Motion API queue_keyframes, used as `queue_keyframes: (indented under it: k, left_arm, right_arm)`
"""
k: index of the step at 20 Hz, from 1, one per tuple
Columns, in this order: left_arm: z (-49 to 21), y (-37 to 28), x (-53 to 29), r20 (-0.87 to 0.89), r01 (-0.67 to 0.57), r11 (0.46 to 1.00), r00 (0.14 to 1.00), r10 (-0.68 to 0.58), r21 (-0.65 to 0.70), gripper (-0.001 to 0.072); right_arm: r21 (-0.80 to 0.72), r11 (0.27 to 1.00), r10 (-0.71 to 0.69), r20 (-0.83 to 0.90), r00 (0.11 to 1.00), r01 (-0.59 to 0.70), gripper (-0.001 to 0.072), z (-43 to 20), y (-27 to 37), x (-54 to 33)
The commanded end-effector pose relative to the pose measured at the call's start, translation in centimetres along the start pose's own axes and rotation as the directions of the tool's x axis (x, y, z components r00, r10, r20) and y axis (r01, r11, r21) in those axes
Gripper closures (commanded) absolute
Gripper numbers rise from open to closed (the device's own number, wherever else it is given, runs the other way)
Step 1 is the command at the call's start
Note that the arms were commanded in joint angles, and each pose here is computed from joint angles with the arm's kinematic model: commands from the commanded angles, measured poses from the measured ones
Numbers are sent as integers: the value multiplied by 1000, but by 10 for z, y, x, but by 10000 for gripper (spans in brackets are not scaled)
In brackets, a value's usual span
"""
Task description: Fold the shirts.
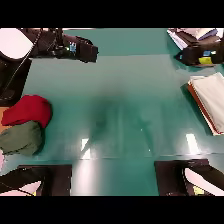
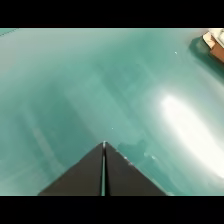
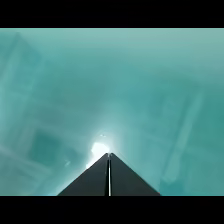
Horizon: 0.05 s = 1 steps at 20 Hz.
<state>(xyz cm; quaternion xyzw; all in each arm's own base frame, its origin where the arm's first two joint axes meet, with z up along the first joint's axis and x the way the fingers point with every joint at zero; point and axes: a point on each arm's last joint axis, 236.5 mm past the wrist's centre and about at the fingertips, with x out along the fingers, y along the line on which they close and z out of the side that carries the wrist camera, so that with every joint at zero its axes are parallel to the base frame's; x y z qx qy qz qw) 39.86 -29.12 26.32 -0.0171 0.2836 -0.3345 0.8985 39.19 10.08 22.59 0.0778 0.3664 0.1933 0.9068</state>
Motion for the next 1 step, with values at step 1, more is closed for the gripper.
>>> queue_keyframes:
  k: [1]
  left_arm:
    - [0,0,0,1,0,1000,1000,0,0,683]
  right_arm:
    - [-40,998,38,-7,999,-38,692,2,19,6]
